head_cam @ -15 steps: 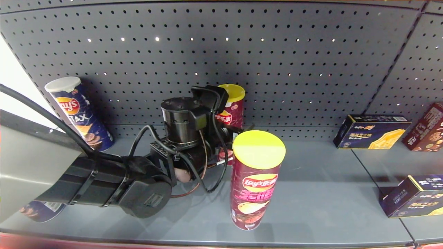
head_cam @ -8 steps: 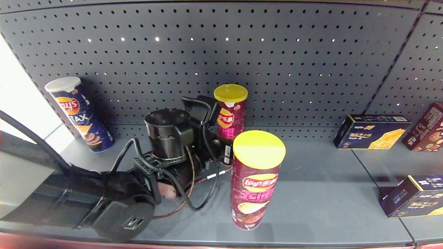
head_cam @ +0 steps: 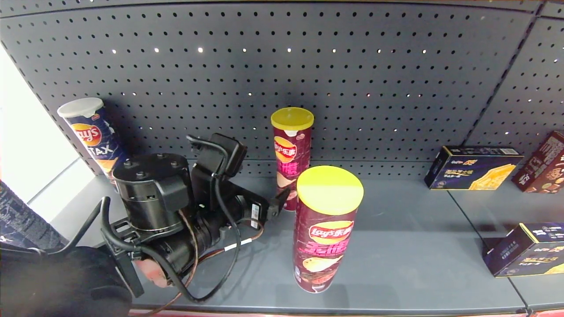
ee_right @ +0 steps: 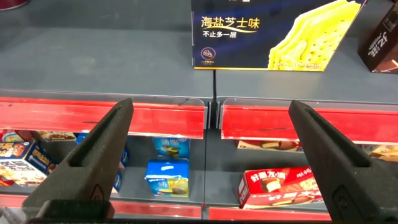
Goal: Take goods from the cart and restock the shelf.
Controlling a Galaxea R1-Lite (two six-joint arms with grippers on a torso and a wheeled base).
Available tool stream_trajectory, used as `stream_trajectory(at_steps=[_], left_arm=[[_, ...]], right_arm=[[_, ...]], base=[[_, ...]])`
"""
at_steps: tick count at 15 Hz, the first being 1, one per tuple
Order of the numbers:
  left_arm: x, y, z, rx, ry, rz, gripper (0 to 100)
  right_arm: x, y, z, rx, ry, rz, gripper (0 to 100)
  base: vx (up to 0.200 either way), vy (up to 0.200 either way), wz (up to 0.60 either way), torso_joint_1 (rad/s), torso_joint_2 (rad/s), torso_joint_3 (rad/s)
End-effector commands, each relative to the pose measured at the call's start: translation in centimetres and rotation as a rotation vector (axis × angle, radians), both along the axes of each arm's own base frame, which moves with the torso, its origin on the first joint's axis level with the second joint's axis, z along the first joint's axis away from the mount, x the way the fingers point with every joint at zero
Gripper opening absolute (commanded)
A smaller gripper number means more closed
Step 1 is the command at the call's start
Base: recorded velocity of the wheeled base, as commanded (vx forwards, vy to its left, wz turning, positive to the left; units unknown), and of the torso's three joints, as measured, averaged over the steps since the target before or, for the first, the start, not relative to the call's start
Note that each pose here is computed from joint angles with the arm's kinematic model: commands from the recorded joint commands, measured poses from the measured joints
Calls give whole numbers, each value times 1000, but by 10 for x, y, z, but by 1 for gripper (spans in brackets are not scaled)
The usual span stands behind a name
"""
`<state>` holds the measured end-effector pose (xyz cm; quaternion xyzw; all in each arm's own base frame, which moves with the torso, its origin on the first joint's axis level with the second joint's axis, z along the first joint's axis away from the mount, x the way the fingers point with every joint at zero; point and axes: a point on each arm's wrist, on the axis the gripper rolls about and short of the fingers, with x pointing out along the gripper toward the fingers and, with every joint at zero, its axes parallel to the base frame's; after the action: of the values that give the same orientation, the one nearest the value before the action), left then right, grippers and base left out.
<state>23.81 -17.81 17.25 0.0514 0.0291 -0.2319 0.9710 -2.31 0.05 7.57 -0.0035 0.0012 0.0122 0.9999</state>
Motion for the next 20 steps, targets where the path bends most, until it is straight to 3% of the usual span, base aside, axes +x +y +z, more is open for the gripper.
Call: stream_trajectory(at_steps=[1, 4, 7, 8, 15, 20], left_arm=[[-5, 8, 1, 2, 0, 10, 100], [-2, 15, -2, 15, 7, 40, 100], [7, 21, -4, 51, -3, 72, 100], [15, 20, -6, 80, -10, 88, 100], [69, 16, -9, 76, -36, 165, 100], [73, 13, -13, 75, -31, 160, 100]], right_arm=[[0, 0, 0, -1, 0, 0, 100], [0, 0, 0, -1, 0, 0, 100], [0, 0, 0, -1, 0, 2, 100], [0, 0, 0, -1, 0, 0, 100], [0, 0, 0, -1, 0, 0, 100], [0, 0, 0, -1, 0, 2, 100]], base=[[0, 0, 0, 0, 0, 0], [0, 0, 0, 0, 0, 0], [0, 0, 0, 0, 0, 0], [0, 0, 0, 0, 0, 0], [0, 0, 0, 0, 0, 0], [0, 0, 0, 0, 0, 0]])
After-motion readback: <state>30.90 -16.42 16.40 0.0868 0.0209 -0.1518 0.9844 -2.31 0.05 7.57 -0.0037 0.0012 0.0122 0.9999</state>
